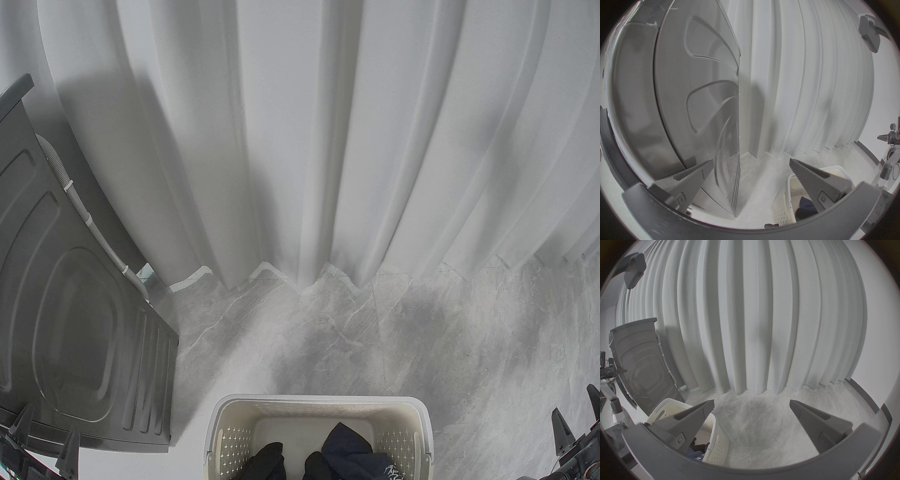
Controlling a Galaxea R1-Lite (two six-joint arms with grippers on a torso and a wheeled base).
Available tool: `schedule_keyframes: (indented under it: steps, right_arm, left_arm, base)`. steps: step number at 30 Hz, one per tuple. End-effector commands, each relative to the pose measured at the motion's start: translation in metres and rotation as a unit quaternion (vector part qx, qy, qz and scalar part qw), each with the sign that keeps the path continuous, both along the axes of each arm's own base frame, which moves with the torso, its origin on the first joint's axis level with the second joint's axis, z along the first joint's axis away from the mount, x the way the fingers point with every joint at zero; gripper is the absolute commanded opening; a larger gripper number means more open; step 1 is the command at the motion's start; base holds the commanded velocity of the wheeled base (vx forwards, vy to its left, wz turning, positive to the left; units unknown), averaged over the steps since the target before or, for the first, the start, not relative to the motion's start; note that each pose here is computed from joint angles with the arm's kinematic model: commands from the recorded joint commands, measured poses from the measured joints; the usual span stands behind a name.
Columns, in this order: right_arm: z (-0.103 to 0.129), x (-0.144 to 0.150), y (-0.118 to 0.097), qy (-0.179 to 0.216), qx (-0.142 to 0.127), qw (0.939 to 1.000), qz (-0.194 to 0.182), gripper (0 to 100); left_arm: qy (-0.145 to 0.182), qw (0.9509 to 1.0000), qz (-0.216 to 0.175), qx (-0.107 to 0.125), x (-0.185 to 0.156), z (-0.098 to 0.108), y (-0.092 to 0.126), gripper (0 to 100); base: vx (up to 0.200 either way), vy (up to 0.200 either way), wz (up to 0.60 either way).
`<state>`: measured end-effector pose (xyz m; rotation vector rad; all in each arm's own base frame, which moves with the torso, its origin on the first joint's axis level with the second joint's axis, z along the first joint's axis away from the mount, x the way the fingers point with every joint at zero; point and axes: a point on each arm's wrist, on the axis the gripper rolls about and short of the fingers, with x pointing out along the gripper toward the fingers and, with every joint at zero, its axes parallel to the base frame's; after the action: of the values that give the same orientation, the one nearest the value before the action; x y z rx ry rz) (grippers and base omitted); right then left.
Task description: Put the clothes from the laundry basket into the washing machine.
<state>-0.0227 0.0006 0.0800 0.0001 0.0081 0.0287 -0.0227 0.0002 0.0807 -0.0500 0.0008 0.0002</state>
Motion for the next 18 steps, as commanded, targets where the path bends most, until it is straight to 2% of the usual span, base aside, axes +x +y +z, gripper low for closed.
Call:
schedule_keyframes:
  steps: [1, 18]
  right_arm:
    - [-0.0051, 0.0007, 0.0000, 0.005, 0.000, 1.0000, 0.000, 100]
    - [-0.0051, 0.0006, 0.0000, 0.004, 0.000, 1.0000, 0.000, 100]
  left_arm:
    - [0.002, 1.0000, 0.001, 0.000, 0.0001, -0.0054, 0.0000, 100]
    - [0.001, 1.0000, 0.001, 0.000, 0.0000, -0.0054, 0.0000, 100]
  base:
    - [0.000, 0.000, 0.00]
    - [0.000, 0.000, 0.00]
